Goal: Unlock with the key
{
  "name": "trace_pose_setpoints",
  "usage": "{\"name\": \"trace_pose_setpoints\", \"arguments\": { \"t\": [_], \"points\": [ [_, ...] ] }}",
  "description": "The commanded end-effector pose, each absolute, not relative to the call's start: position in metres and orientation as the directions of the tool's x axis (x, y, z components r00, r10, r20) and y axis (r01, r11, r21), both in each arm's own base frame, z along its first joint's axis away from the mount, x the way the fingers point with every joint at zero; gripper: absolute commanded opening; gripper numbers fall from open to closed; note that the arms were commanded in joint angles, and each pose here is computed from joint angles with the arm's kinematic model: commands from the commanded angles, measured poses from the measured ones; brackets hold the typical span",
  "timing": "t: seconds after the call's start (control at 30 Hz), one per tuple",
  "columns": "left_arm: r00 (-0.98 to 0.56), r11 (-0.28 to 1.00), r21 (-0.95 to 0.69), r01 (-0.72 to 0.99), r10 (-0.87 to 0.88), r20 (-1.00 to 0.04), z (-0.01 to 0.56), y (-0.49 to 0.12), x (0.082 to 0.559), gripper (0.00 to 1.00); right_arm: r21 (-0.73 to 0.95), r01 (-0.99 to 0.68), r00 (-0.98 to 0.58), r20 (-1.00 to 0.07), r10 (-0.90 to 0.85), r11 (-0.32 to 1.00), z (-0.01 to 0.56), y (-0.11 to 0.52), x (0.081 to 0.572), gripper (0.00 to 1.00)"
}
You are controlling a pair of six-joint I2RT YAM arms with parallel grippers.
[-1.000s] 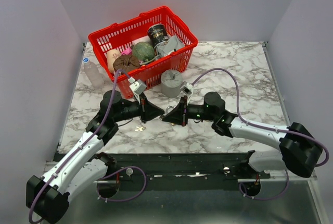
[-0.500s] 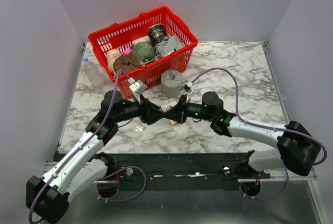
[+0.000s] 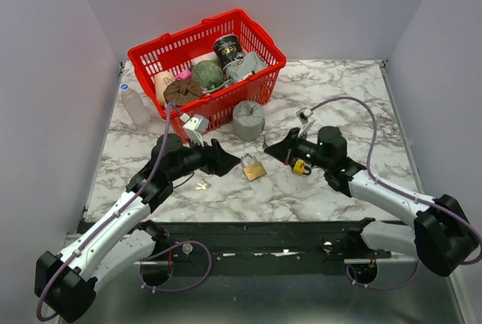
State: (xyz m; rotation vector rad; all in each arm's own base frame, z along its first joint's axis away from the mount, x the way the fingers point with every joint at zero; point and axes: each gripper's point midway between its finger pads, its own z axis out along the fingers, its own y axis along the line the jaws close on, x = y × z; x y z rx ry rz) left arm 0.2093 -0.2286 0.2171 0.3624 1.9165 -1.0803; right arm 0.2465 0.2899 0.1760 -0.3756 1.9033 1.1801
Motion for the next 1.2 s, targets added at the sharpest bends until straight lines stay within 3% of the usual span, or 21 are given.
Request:
{"name": "trace_pose_setpoints", "arguments": {
  "t": [0.0,0.17,0.5,0.9,1.17],
  "points": [
    [-0.673,0.712,-0.631,0.308,-0.306,-0.673,0.177,-0.216,0.224,0.82,0.536,-0.548,-0.558,-0.806,0.197,0.643,0.167,0.241,0.264,0.01],
    [-0.697,0.791,-0.607,0.074,-0.394,-0.599,0.146,-0.214,0.233,0.8,0.431,-0.5,-0.479,-0.86,0.174,0.752,0.171,0.206,0.271,0.01],
    [-0.806,0.826,-0.557,-0.082,-0.384,-0.451,0.093,-0.26,0.235,0.82,0.391,-0.518,-0.389,-0.9,0.198,0.761,0.19,0.188,0.258,0.01],
    [-0.873,0.887,-0.46,-0.045,-0.259,-0.413,0.045,-0.301,0.244,0.82,0.389,-0.529,-0.362,-0.907,0.214,0.755,0.194,0.183,0.25,0.01],
    [-0.864,0.927,-0.373,0.03,-0.163,-0.476,0.039,-0.315,0.266,0.82,0.39,-0.527,-0.366,-0.906,0.213,0.755,0.191,0.182,0.25,0.01]
  ]
}}
